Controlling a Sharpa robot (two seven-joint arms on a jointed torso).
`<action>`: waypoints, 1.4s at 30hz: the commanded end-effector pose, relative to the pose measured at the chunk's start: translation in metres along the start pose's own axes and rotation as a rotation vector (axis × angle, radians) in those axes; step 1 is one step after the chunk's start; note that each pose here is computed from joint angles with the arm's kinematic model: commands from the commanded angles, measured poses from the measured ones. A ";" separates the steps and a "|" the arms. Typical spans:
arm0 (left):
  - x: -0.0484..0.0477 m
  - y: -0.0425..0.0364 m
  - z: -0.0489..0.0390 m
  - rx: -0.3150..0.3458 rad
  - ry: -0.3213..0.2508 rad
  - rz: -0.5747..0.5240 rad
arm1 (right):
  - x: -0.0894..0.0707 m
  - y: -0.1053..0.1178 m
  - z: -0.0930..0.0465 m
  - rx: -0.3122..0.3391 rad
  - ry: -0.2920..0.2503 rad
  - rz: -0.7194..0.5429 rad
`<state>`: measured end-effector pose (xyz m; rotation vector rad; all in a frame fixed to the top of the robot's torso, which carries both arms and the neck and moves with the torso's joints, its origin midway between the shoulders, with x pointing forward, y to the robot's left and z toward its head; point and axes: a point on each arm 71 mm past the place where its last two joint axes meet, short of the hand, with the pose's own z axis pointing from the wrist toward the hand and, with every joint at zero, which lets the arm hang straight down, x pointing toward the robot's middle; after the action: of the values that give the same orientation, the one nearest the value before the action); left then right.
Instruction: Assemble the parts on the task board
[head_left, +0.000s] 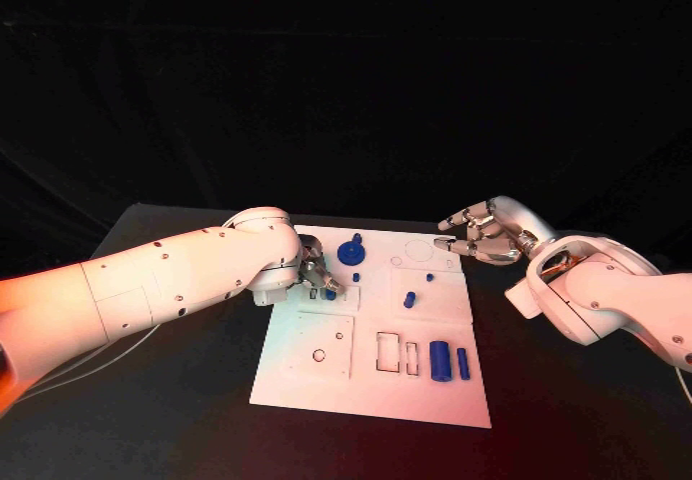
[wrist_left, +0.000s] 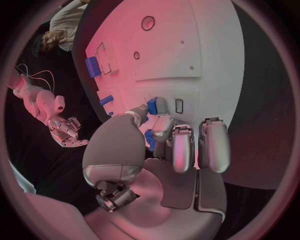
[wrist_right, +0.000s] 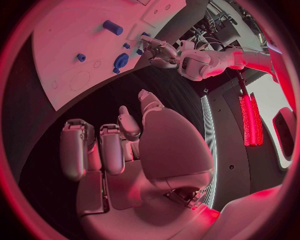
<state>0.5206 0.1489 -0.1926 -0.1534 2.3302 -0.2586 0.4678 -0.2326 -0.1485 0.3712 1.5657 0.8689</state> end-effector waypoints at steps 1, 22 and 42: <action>0.0016 0.0005 -0.0002 -0.029 0.019 0.016 | 0.001 0.001 0.000 -0.006 0.014 -0.009; -0.0012 0.0038 -0.0017 -0.031 -0.012 -0.004 | 0.001 0.000 0.000 -0.007 0.014 -0.013; -0.0282 0.0121 -0.0286 0.013 -0.063 -0.025 | 0.000 -0.001 0.000 -0.003 0.010 -0.018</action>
<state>0.5192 0.1694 -0.1614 -0.1880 2.2595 -0.2899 0.4683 -0.2346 -0.1487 0.3678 1.5668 0.8614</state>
